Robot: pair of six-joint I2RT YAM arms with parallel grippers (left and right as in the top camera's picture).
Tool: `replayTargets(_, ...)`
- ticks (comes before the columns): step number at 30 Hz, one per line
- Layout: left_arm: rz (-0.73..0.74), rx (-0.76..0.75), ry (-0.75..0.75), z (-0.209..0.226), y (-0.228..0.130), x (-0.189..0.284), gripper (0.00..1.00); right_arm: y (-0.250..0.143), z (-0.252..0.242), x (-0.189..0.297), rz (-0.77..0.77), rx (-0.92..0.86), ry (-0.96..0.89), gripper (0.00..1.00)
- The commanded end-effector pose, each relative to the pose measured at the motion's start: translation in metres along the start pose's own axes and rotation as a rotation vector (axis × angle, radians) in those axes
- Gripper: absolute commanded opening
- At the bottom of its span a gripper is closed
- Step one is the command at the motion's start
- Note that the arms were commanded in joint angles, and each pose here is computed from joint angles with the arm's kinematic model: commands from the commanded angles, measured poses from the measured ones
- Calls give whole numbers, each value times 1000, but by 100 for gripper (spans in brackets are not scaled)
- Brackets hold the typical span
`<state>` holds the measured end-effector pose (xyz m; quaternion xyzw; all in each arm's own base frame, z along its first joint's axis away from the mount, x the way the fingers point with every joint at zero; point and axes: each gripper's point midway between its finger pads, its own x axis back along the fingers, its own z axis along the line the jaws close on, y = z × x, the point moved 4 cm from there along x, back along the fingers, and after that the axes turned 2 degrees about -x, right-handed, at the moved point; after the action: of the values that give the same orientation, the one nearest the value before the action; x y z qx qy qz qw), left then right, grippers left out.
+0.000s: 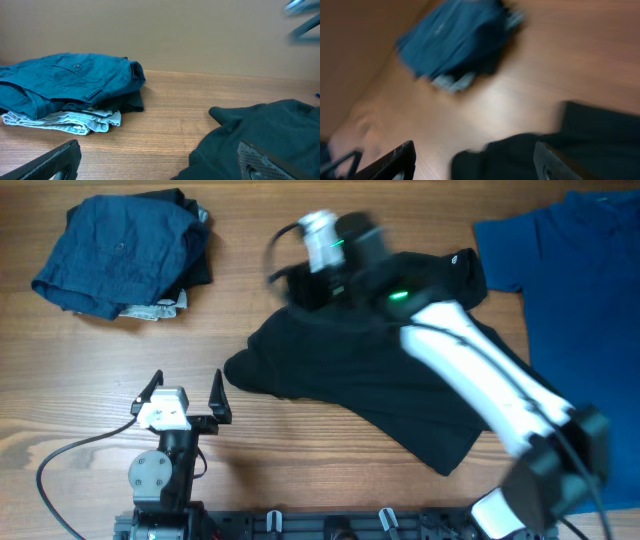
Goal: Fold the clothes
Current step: 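Drag the black shirt leftward and drop it at table center, then reach the left gripper to the shirt's top-left edge and grasp it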
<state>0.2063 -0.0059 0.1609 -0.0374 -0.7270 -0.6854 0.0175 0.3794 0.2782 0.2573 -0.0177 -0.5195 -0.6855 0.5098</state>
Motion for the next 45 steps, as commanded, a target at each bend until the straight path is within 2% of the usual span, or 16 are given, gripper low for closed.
replayTargets(1,0,-19,-15,-2,-1,0,100,30,-67,77,-111,-81,-261,76)
replayTargets(6,-39,-20,-17,-3,6,0,100,6,-161,151,-36,-228,-571,76)
replayTargets(9,-78,-24,-14,-2,14,1,100,-15,-196,182,17,-344,-662,76)
replayTargets(12,-210,-39,-148,-21,42,6,100,-31,-217,205,58,-415,-716,77)
replayTargets(14,-235,-46,-241,-34,65,14,100,-45,-237,229,66,-497,-768,77)
replayTargets(19,-91,-30,-261,-40,110,3,100,-47,-248,243,42,-530,-796,78)
replayTargets(24,203,10,-328,-55,176,-72,100,-49,-255,250,45,-528,-864,90)
replayTargets(26,340,25,-336,-61,189,-108,100,-49,-256,251,46,-527,-878,99)
replayTargets(27,417,10,-348,-67,193,-130,100,-49,-256,251,45,-528,-877,100)
replayTargets(30,607,-73,-408,-87,181,-192,100,-49,-256,251,45,-528,-877,100)
replayTargets(34,661,-76,-436,-103,139,-256,100,-49,-256,251,45,-528,-877,100)
replayTargets(37,714,-67,-458,-112,99,-279,100,-49,-256,251,45,-528,-877,100)
replayTargets(38,742,-68,-465,-115,86,-283,91,-49,-256,251,45,-528,-877,100)
replayTargets(39,762,-67,-468,-117,76,-285,67,-49,-256,251,45,-528,-877,100)
replayTargets(40,787,-69,-473,-120,64,-288,57,-49,-256,251,45,-528,-877,100)
replayTargets(45,927,-117,-515,-142,-8,-295,62,-49,-256,251,45,-528,-877,100)
